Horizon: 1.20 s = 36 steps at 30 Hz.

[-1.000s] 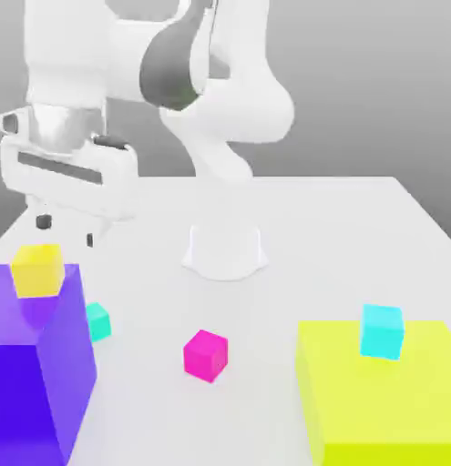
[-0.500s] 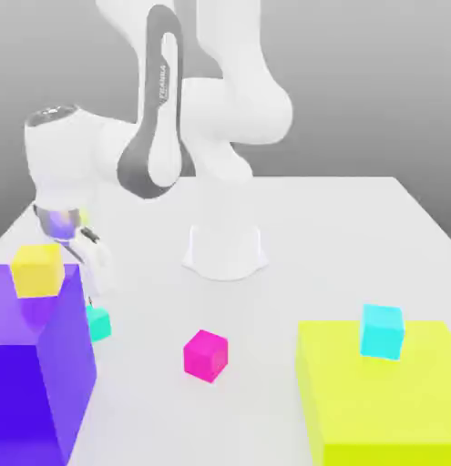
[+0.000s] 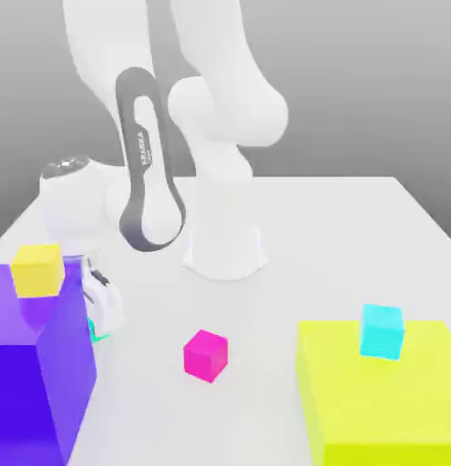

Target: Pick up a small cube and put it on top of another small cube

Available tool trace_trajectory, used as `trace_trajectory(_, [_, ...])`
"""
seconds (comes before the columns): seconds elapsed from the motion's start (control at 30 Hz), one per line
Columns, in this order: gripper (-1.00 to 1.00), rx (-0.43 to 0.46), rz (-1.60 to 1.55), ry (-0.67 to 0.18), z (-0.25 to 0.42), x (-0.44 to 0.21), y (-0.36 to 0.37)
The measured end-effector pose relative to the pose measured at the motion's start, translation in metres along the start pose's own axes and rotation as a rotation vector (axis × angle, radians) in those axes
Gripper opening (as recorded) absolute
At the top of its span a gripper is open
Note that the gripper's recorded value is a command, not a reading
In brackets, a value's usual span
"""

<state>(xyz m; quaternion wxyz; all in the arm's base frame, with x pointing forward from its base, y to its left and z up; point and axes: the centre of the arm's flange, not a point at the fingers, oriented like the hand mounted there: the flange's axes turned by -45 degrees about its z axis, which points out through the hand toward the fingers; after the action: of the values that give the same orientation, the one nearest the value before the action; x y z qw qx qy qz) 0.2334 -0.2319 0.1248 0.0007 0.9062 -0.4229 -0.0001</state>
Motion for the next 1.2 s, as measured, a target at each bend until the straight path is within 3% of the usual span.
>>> trace_trajectory(0.4, [-1.00,0.002,0.010,0.001,-0.063,0.000,0.000])
trace_trajectory(0.83, [-1.00,0.003,0.161,0.001,-0.116,-0.085,-0.180])
trace_trajectory(1.2, [-1.00,-0.003,0.183,0.007,-0.063,-0.097,-0.194])
